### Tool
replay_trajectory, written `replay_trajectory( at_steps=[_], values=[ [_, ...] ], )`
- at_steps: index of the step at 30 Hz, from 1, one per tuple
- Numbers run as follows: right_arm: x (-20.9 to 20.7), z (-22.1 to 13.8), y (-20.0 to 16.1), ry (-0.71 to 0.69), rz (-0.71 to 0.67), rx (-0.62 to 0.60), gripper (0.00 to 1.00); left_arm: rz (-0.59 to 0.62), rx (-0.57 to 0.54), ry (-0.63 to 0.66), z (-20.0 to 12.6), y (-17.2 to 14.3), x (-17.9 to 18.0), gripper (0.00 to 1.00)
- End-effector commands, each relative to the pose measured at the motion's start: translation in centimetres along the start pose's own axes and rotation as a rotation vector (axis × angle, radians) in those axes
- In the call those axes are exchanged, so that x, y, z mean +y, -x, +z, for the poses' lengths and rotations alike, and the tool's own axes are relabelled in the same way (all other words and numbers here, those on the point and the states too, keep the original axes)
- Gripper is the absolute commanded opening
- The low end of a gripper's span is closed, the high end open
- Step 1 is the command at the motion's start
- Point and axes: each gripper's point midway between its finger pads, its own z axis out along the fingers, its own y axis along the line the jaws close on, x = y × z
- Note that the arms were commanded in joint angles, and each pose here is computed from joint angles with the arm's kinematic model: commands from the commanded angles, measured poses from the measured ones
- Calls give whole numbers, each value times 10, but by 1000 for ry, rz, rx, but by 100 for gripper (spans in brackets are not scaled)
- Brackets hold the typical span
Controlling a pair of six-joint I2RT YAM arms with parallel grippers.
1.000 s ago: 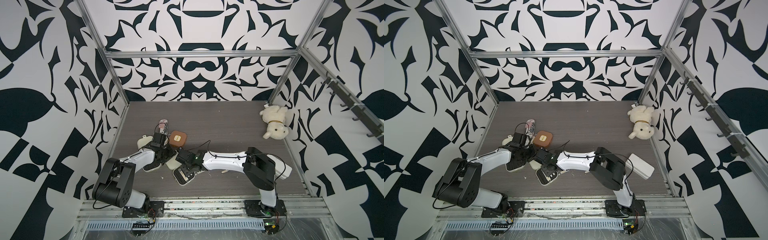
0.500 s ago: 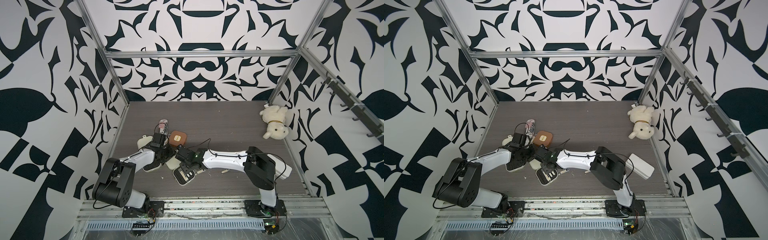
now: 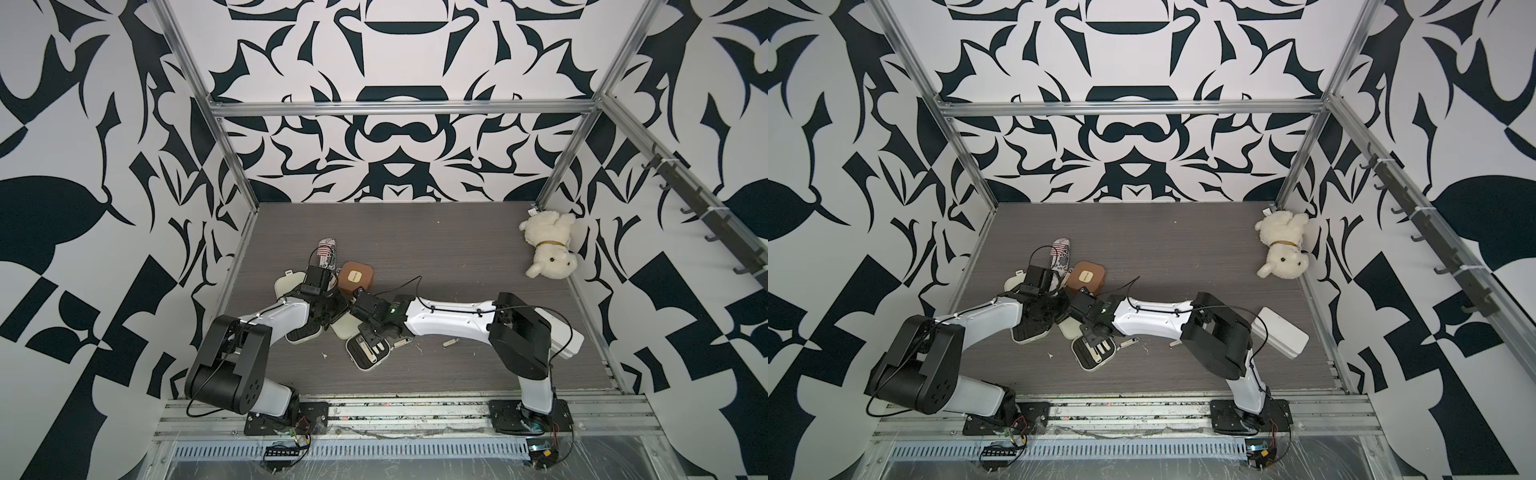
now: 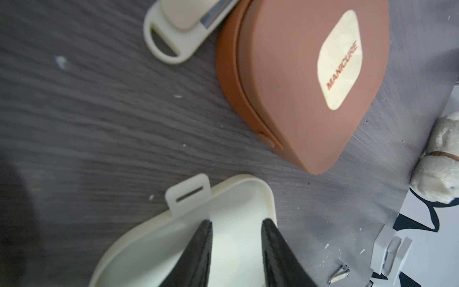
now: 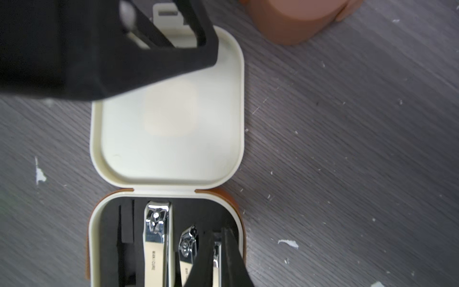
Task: Organize nail clipper sets
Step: Place the nail clipper in the storage box.
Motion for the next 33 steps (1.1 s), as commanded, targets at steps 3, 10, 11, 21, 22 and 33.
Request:
replay_trajectory(
  at_steps=[3,10,11,21,22,33],
  values=[
    [4,-3,7,19,12,-14,11,-52,125,195,10,-38,57,38],
    [2,4,2,13,13,0,10,-52,125,197,10,-38,58,38],
    [2,4,1,13,14,1,10,-50,125,196,10,-38,58,38],
    [-3,11,-10,2,24,15,9,-52,127,199,10,-38,59,38],
    [-2,10,-10,4,26,13,9,-51,127,199,10,-38,59,38],
    [-6,14,-17,-3,33,23,9,-48,128,196,10,-38,57,38]
  ],
)
